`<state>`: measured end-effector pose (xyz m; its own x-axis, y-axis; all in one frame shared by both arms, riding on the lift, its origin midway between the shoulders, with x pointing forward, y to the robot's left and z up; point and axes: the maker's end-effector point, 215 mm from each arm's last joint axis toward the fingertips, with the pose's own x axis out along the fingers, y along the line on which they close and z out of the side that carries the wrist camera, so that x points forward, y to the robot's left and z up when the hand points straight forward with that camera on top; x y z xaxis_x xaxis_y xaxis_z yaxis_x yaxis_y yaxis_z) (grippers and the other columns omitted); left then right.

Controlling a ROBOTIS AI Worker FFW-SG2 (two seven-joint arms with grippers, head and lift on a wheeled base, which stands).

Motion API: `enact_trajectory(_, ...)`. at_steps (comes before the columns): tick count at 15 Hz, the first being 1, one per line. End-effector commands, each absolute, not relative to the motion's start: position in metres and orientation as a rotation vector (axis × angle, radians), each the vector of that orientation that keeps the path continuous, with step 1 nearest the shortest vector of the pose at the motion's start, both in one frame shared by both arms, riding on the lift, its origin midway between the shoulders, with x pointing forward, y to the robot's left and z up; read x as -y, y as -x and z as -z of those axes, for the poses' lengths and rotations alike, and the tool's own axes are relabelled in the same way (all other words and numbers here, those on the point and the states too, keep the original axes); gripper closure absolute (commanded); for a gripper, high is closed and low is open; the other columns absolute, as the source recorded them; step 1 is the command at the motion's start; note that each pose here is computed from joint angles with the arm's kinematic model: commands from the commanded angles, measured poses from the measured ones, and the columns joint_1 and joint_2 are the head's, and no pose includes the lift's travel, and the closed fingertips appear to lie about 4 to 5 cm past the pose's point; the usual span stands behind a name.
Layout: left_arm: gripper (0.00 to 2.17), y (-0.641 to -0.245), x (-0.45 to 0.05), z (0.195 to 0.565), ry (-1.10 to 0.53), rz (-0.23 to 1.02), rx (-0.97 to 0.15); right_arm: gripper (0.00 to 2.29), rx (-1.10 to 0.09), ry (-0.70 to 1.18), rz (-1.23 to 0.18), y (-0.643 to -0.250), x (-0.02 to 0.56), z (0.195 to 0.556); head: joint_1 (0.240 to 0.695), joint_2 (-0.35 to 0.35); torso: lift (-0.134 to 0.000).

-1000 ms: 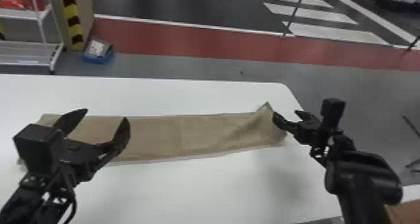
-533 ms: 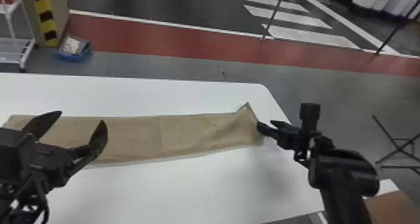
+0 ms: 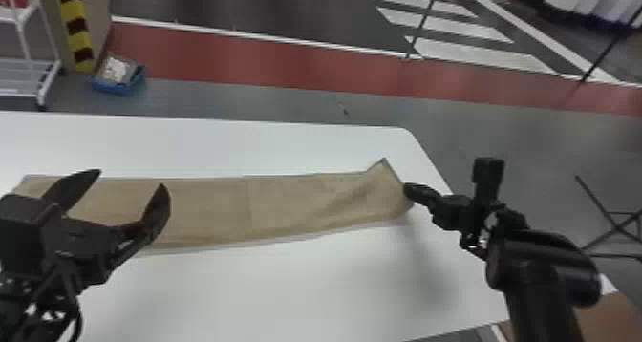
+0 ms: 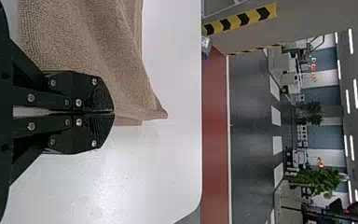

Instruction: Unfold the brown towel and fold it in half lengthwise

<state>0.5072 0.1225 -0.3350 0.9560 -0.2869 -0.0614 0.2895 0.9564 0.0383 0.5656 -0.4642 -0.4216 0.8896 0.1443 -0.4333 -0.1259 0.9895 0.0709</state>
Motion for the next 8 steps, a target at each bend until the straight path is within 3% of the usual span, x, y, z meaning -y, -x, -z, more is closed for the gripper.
enact_trajectory(1, 0.13, -0.507, -0.122, 0.335, -0.048, 0.294, -0.055, 1.51, -0.422, -0.061, -0.141, -0.559, 0.467, 0.409, 0.695, -0.337, -0.125)
enact_trajectory(7, 0.13, -0.505, -0.117, 0.336, -0.051, 0.301, -0.057, 1.46, -0.424, -0.035, -0.127, -0.533, 0.474, 0.416, 0.695, -0.350, -0.125)
enact_trajectory(8, 0.13, -0.505, -0.117, 0.335, -0.053, 0.301, -0.055, 1.04, -0.430, -0.024, -0.121, -0.534, 0.472, 0.420, 0.695, -0.350, -0.125)
